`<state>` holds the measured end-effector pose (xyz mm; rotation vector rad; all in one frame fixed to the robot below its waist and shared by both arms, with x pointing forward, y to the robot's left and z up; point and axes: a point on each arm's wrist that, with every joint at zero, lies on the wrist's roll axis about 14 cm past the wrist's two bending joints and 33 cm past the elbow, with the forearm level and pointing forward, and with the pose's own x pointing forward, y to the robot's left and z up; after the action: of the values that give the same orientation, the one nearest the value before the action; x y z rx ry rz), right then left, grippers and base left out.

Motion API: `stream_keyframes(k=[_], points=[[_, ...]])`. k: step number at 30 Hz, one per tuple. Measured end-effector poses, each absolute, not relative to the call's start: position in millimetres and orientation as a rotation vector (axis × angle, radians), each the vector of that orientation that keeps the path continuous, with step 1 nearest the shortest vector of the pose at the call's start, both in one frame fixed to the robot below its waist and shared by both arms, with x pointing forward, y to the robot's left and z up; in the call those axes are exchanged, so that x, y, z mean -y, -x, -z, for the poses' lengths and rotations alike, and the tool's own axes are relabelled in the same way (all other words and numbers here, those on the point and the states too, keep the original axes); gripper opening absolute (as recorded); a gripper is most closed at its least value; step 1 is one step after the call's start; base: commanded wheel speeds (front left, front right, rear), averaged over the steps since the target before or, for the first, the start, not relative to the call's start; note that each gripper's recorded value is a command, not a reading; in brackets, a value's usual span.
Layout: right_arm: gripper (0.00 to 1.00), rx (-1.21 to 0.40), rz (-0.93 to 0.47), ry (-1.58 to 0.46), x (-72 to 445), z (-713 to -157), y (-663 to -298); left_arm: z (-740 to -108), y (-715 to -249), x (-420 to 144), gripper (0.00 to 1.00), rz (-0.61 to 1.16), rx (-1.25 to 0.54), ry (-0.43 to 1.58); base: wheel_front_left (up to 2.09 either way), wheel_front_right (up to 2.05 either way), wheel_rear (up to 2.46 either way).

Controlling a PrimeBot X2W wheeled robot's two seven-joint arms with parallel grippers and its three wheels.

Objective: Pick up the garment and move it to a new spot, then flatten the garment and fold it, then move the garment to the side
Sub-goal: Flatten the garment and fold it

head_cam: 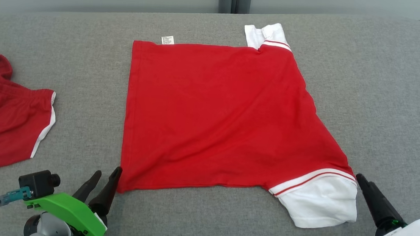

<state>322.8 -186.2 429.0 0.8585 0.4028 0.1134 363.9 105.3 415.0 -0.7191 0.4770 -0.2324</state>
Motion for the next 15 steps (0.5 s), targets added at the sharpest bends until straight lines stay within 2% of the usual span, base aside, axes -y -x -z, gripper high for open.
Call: stream_keyframes(k=[6, 15], points=[[1.00, -0.493, -0.141, -0.802, 178, -411, -301, -411, -364, -107, 1.00, 0.221, -0.485, 0.707, 0.00, 0.00, 0.00], [1.00, -0.554, -0.136, -0.646, 194, -389, -289, -403, -361, -102, 1.00, 0.250, -0.513, 0.651, 0.00, 0.00, 0.00]])
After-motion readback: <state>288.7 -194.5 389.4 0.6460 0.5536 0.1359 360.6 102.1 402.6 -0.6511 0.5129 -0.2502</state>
